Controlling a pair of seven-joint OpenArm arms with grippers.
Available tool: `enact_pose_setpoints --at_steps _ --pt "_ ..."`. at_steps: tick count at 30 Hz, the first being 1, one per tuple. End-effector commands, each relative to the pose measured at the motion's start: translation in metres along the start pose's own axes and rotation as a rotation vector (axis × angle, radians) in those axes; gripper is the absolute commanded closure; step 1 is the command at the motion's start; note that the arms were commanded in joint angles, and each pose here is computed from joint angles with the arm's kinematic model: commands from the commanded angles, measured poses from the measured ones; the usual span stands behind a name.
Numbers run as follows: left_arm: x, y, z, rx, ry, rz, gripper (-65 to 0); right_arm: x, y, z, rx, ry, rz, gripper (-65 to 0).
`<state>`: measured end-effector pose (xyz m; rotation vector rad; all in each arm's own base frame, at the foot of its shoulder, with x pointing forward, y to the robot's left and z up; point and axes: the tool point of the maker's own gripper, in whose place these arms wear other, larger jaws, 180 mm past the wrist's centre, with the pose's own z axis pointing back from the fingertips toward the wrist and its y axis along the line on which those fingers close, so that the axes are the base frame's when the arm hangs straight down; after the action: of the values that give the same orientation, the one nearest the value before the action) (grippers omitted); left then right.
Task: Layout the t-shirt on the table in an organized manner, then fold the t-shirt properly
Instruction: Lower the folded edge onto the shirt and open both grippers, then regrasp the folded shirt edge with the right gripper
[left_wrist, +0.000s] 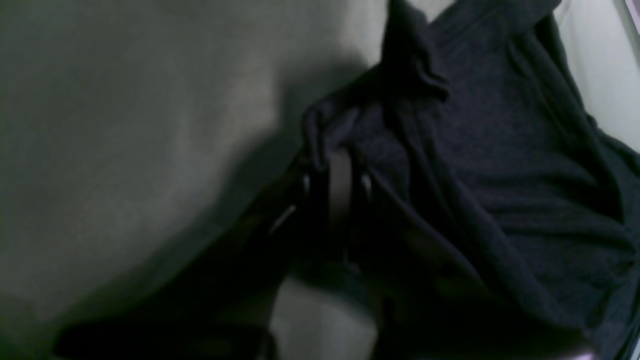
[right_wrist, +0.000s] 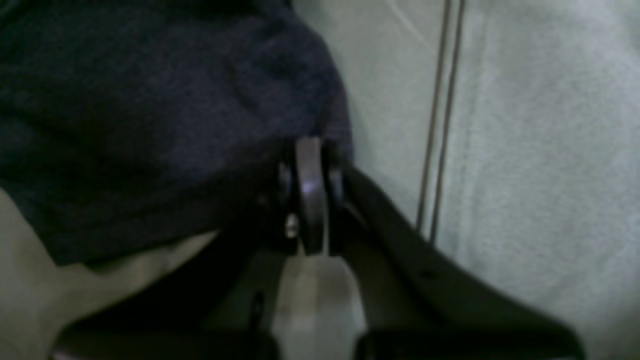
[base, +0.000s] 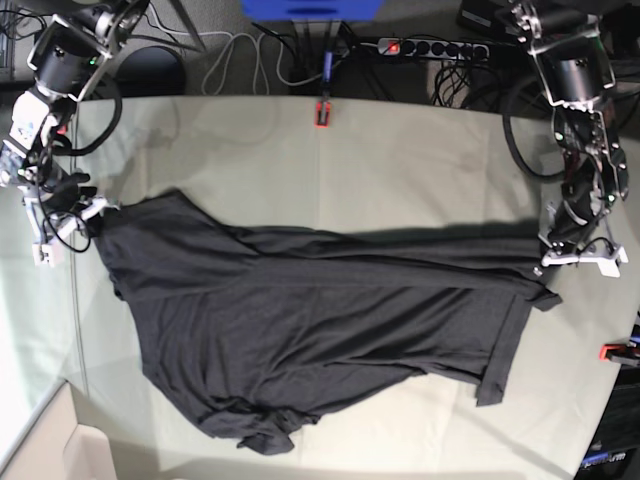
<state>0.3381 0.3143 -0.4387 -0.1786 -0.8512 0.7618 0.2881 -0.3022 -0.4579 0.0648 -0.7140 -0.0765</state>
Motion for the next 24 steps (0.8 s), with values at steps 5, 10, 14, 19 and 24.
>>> enact_pose_setpoints --at_steps 5,10,14,19,24 --pt "0.023 -0.006 0.002 -0.016 -0.057 -0.011 -0.1 0.039 -0.011 0.025 -0.052 -0.12 0.072 0.0" --pt "0.023 -0.005 0.002 -0.015 -0.056 -0.013 -0.1 0.07 -0.002 0.04 -0.072 -0.208 0.12 0.0" --pt "0.022 -0.004 0.002 -0.013 -0.055 -0.014 -0.1 0.089 0.004 0.041 -0.071 -0.216 0.143 0.0" --pt "0.022 -0.003 0.002 -0.01 -0.054 -0.017 -0.1 0.134 0.03 0.034 -0.024 -0.265 0.192 0.0" --pt "0.02 -0.002 0.002 -0.006 -0.049 -0.017 -0.1 0.175 0.064 0.023 0.038 -0.291 0.233 0.0"
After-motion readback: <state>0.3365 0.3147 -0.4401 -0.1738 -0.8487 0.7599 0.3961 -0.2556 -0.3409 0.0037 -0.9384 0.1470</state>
